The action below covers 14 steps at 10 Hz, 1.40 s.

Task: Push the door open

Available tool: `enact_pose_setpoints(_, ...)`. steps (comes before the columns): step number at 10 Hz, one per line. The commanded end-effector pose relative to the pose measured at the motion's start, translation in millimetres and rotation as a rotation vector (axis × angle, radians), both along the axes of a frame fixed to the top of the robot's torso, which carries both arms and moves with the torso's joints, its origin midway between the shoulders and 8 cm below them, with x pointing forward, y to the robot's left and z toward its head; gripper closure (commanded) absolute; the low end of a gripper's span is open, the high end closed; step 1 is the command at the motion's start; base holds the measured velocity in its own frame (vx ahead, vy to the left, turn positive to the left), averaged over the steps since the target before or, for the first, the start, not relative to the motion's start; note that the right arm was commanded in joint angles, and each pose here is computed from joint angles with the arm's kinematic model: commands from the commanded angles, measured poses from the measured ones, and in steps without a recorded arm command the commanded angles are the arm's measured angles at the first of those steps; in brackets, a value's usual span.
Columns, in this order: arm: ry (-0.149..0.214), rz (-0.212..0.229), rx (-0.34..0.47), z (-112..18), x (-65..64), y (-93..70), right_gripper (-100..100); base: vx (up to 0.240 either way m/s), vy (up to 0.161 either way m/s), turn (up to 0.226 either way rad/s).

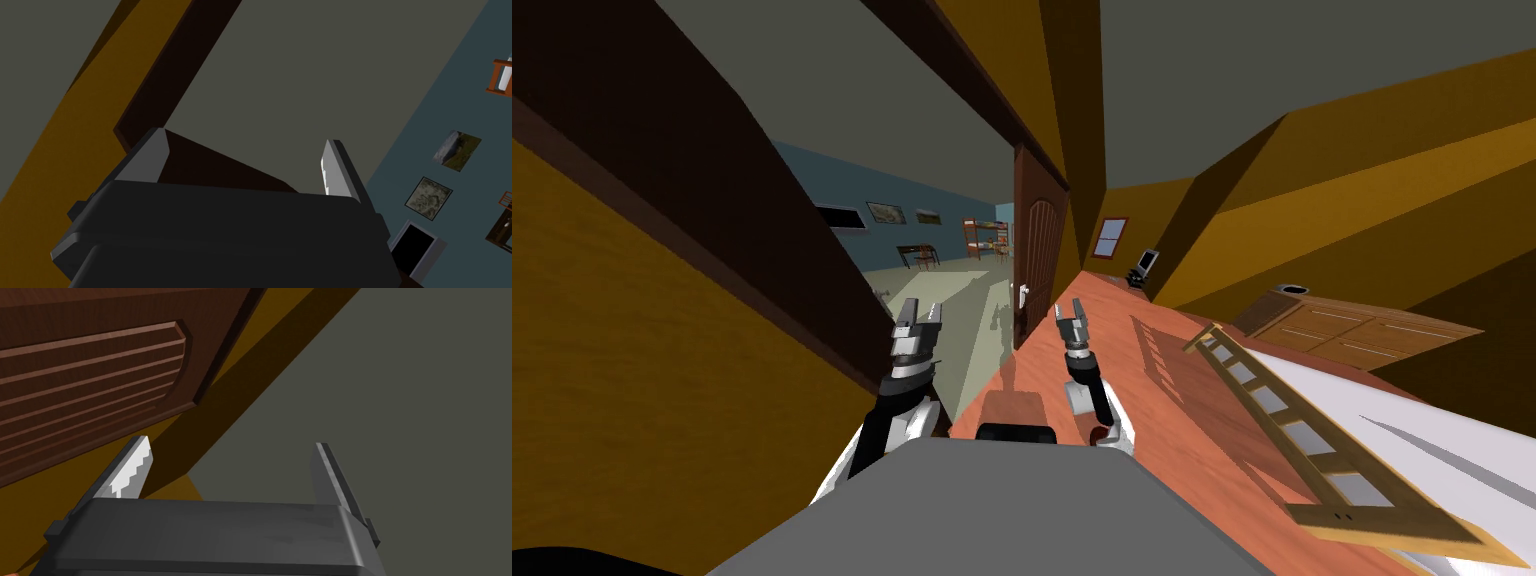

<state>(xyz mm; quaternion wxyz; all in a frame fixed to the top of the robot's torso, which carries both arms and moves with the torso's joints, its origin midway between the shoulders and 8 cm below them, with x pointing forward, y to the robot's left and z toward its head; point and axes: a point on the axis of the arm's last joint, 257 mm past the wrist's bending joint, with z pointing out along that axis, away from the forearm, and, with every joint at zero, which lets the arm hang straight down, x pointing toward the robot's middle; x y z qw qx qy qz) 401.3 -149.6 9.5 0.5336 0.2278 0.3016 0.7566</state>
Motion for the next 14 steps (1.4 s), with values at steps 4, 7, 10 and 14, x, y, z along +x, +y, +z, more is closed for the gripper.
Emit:
enact_pose_setpoints(4,0.032,0.109,-0.023,-19.5,9.7,37.9,-100,0.12,0.001,-0.071)
enact_pose_setpoints(7,0.06,0.194,-0.047,-35.9,14.9,67.2,-100,0.117,-0.003,-0.088)
enact_pose_setpoints(10,0.089,0.28,-0.076,-53.8,17.8,96.7,-100,0.158,-0.003,-0.095)
enact_pose_setpoints(14,0.121,0.364,-0.11,-72.9,18.4,125.2,-100,0.099,0.002,-0.069)
